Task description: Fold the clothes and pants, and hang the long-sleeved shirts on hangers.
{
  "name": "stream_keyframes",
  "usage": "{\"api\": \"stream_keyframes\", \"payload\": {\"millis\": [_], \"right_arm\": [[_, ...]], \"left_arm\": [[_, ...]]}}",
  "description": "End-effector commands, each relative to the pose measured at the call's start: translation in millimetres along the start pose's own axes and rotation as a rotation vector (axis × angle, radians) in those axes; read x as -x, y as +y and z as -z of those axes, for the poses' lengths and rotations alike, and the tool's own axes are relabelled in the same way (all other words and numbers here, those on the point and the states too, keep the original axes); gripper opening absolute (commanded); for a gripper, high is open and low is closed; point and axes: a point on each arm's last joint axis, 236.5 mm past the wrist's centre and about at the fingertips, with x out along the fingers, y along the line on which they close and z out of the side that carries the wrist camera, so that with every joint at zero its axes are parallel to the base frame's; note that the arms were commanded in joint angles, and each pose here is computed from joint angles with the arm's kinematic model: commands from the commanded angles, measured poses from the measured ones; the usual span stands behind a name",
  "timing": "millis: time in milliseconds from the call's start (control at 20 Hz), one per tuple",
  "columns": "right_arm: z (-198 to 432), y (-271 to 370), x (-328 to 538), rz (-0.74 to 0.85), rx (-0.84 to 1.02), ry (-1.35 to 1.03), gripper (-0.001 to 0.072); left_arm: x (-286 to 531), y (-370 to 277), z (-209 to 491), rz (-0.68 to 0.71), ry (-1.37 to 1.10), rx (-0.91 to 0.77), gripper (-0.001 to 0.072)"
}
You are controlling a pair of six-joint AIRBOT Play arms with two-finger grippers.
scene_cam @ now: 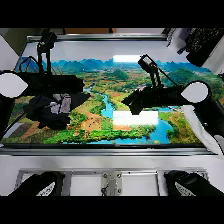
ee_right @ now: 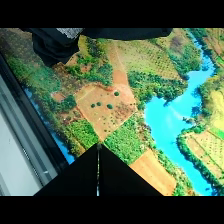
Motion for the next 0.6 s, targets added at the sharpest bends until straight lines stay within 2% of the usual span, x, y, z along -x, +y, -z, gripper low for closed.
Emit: {"api": "stream_keyframes", "payload": {"millis": [0,500,550], "right_arm": [[0,0,0,-0.001,0.0,0.001,0.0019],[0,0,0,-0.001,0.0,0.001,0.0019],[0,0,0,-0.001,0.0,0.001,0.0019]], "left_arm": [[0,1,0,-0.001,0.0,0.001,0.0014],[0,0,-17,0.001,-0.072,-0.001,0.0015],[0,4,-17,-0.017,-0.071,-0.03,0.0121]]}}
